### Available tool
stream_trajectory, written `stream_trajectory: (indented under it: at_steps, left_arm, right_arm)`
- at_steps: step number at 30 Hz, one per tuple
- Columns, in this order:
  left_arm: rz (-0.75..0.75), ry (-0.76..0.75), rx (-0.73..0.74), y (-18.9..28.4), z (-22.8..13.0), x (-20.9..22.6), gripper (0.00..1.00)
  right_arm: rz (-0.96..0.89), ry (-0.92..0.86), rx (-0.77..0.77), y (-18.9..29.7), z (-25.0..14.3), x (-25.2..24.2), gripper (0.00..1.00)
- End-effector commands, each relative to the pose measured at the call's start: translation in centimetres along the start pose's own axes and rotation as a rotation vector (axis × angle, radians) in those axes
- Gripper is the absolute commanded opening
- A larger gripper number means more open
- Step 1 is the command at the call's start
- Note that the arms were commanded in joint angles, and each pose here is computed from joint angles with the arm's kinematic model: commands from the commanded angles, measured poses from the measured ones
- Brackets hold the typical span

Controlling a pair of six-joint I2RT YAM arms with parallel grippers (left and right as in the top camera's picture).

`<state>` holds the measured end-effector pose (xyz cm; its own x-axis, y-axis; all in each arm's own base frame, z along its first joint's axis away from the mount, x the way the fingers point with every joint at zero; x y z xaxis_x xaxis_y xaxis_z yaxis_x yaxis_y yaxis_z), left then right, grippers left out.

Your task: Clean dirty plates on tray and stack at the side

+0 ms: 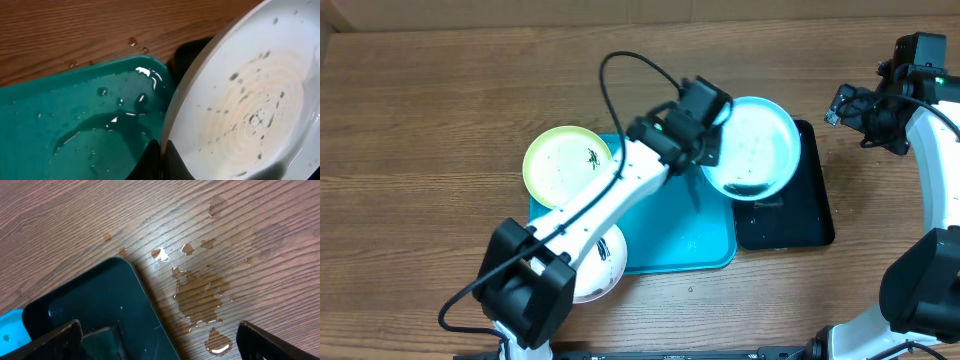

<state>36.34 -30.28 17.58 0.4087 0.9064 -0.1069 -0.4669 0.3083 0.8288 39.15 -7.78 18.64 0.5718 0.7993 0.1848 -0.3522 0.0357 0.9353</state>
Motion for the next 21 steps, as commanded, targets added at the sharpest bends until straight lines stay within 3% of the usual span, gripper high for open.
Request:
stream_trajectory:
  at_steps: [1, 21]
  left_arm:
    - [0.076, -0.056, -0.069, 0.5, 0.9, -1.2, 0.04]
    - [0.473, -0.461, -0.294, 4.7, -0.1, -8.0, 0.04]
  right_arm:
    - [-0.005, -0.002, -0.010, 0.0, 0.2, 0.0, 1.00]
    - [-0.005, -0.002, -0.010, 0.0, 0.2, 0.0, 1.00]
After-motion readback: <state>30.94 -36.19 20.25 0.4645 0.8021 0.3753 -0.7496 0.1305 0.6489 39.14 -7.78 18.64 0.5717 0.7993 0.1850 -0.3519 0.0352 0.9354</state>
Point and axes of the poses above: each gripper's point midway between its finger pads, its own y axis back along the fingers, its own x axis along the line the jaws close on, z = x × y, the point moved 4 cm from there along y, back along the fingers, and after that the axes turned 11 degrees about -y, right-handed, at the moved point
